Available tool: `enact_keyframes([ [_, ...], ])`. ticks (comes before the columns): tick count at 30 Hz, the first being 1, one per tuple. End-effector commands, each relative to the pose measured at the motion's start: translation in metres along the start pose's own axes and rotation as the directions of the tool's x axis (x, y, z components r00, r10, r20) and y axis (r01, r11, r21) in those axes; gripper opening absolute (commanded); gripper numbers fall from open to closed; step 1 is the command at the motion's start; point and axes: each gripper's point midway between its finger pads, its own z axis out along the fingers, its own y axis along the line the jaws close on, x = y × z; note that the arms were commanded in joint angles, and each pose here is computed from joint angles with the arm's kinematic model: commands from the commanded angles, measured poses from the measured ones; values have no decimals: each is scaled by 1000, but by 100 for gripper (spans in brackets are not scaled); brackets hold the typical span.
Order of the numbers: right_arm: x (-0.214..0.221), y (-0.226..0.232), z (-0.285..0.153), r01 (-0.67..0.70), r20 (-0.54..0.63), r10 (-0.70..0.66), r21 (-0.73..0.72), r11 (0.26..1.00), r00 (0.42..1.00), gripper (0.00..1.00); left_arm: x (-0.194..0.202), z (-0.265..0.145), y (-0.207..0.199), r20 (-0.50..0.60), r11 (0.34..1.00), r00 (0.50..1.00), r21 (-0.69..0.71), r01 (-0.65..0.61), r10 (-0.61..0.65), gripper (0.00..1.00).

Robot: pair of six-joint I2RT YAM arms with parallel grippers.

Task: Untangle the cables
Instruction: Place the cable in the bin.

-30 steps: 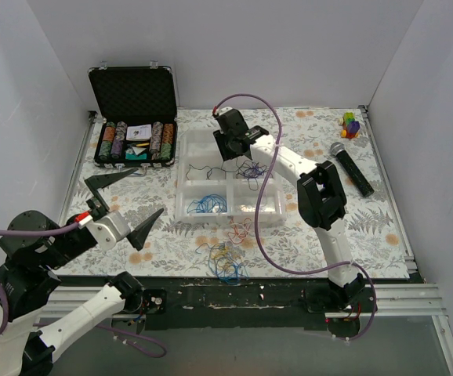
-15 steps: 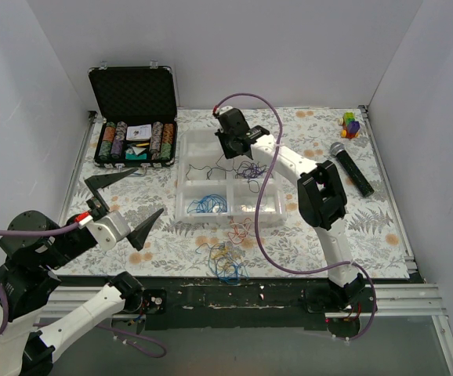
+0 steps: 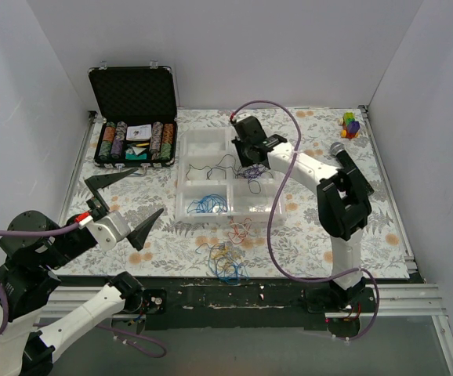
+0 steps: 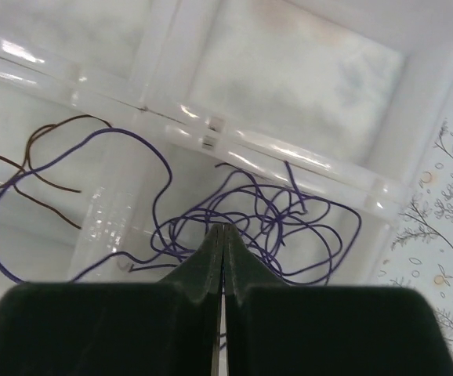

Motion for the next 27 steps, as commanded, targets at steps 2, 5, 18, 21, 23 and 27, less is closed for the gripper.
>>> enact_keyframes([
  [2,-11,-29,-19,-51,69,48,51,997,996,1,-2,-2,3,-1,1000,1000,-10,-5,5,98],
  [5,-16,-29,-26,-65,82,62,31,997,995,1,-3,-3,2,-1,1000,1000,-7,-3,3,98],
  [18,-73,46,-74,138,246,-106,-117,984,963,54,-6,0,4,5,1000,1000,-1,-11,11,98],
  [21,-67,68,-73,214,246,-169,-170,962,954,60,-7,0,4,8,1000,1000,-2,-10,10,98],
  [23,-61,77,-69,249,236,-203,-185,951,950,63,-7,1,5,8,1000,1000,-2,-10,10,98],
  [27,-50,81,-54,266,190,-233,-175,948,954,64,-7,0,6,8,1000,1000,-7,-8,8,98],
])
